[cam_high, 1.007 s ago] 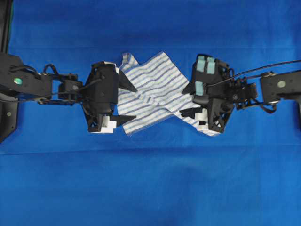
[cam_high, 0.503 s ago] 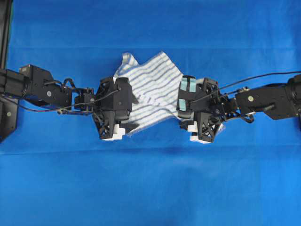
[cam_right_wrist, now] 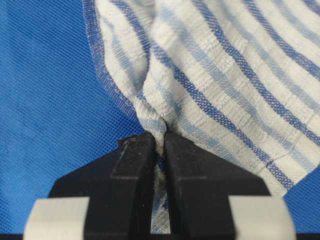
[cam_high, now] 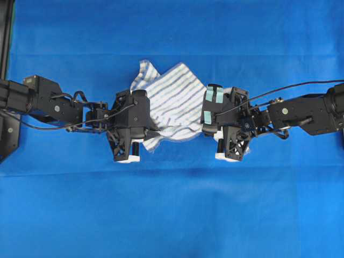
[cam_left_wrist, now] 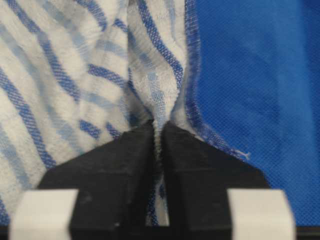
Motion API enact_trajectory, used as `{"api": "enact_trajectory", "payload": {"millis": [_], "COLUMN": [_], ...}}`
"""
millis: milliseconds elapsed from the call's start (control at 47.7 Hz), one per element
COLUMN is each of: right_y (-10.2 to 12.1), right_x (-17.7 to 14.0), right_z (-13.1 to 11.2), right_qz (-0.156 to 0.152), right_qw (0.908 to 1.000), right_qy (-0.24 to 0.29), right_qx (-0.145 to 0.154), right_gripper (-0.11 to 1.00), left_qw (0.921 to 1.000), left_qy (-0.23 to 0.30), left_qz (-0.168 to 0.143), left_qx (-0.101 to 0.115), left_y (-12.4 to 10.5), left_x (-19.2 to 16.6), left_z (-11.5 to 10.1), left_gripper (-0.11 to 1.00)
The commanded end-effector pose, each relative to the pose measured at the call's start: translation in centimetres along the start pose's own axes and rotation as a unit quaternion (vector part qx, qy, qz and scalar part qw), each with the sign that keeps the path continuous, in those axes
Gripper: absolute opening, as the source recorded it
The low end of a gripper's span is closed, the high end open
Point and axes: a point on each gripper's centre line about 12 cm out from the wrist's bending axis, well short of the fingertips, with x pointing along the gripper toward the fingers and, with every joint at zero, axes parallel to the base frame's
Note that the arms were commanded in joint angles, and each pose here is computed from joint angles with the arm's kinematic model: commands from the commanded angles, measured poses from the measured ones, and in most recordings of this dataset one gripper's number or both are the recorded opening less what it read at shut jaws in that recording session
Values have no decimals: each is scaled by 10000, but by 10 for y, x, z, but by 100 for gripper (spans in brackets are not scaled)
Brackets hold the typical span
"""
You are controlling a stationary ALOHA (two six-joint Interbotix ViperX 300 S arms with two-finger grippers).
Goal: Lift the towel with both arms.
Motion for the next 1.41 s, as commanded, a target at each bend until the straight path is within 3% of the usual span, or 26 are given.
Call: {"api": "enact_trajectory", "payload": {"millis": [0, 210, 440, 566, 965, 1195, 1384], "right_y": [5, 6, 11, 9, 7, 8, 9], "right_x": [-3, -15, -69, -112, -217, -267, -299], "right_z": [7, 19, 62, 86, 151, 184, 204], "right_qz": [62, 92, 101, -65, -395, -539, -592], "right_qw": [9999, 9994, 9945, 9912, 9748, 9621, 9516], "right_qy": [-121, -342, -1040, -1321, -2182, -2632, -2965], "right_qx": [-25, 19, 20, 6, -227, -462, -553], "right_gripper": [7, 7, 7, 7, 7, 7, 7], "left_qw": [10000, 9999, 9967, 9935, 9688, 9594, 9537], "left_qy": [-84, -161, -633, -991, -2421, -2780, -2999], "left_qz": [-10, -10, -79, -120, -112, 5, 141], "left_qx": [9, -31, -507, -555, -527, -477, -172], "left_y": [-1, -1, -2, -2, 6, 13, 15], "left_x": [-1, -6, -54, -96, -223, -273, -304], "left_z": [7, 15, 67, 98, 174, 202, 224], "left_gripper": [1, 1, 1, 1, 1, 1, 1]}}
